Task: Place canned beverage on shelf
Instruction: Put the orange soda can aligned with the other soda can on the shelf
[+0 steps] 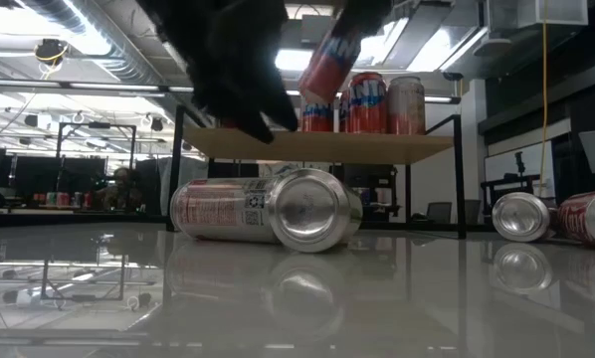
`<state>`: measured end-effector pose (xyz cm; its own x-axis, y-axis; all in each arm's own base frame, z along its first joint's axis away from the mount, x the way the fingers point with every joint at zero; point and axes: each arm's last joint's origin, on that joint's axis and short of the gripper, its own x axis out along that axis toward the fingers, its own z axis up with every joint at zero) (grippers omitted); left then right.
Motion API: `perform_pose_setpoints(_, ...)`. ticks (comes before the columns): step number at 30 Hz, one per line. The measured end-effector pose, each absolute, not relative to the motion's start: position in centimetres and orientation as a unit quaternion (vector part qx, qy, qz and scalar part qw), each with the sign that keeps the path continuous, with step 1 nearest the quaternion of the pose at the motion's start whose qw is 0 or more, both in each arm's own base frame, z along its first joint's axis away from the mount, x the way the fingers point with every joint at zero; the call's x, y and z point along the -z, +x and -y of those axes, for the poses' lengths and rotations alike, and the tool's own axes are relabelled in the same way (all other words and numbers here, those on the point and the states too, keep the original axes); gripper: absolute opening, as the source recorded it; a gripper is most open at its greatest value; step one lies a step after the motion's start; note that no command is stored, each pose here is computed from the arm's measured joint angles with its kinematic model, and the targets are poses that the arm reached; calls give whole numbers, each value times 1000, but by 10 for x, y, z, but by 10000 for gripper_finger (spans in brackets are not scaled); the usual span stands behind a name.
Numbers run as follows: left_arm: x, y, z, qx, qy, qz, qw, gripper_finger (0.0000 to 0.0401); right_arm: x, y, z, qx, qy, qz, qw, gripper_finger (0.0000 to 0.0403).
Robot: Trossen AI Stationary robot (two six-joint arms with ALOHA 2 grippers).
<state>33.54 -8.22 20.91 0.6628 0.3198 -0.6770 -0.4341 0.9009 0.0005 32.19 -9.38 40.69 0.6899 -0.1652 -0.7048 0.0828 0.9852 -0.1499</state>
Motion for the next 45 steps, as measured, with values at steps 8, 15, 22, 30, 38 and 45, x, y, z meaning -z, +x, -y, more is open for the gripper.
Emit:
perform_pose_setpoints(8,-213,343,67,-222,-100,-326,913,330,-380,344,106,56,-58,-441,894,276)
perform_pose_setpoints(15,-214,345,67,-223,-104,-318,916,330,-371,349,109,69,-70,-462,881,276)
perform_pose_setpoints(22,-225,352,59,-310,-95,-222,920,330,-371,348,109,66,-76,-465,880,276)
perform_pose_setpoints(30,-236,359,14,-431,-97,-136,887,330,-370,346,108,64,-74,-474,875,280)
perform_pose_setpoints(38,-241,364,-26,-413,-73,-149,896,330,-370,346,108,64,-74,-474,875,282)
perform_pose_setpoints(45,-244,368,-32,-372,-48,-153,914,330,-371,347,108,68,-68,-471,877,282)
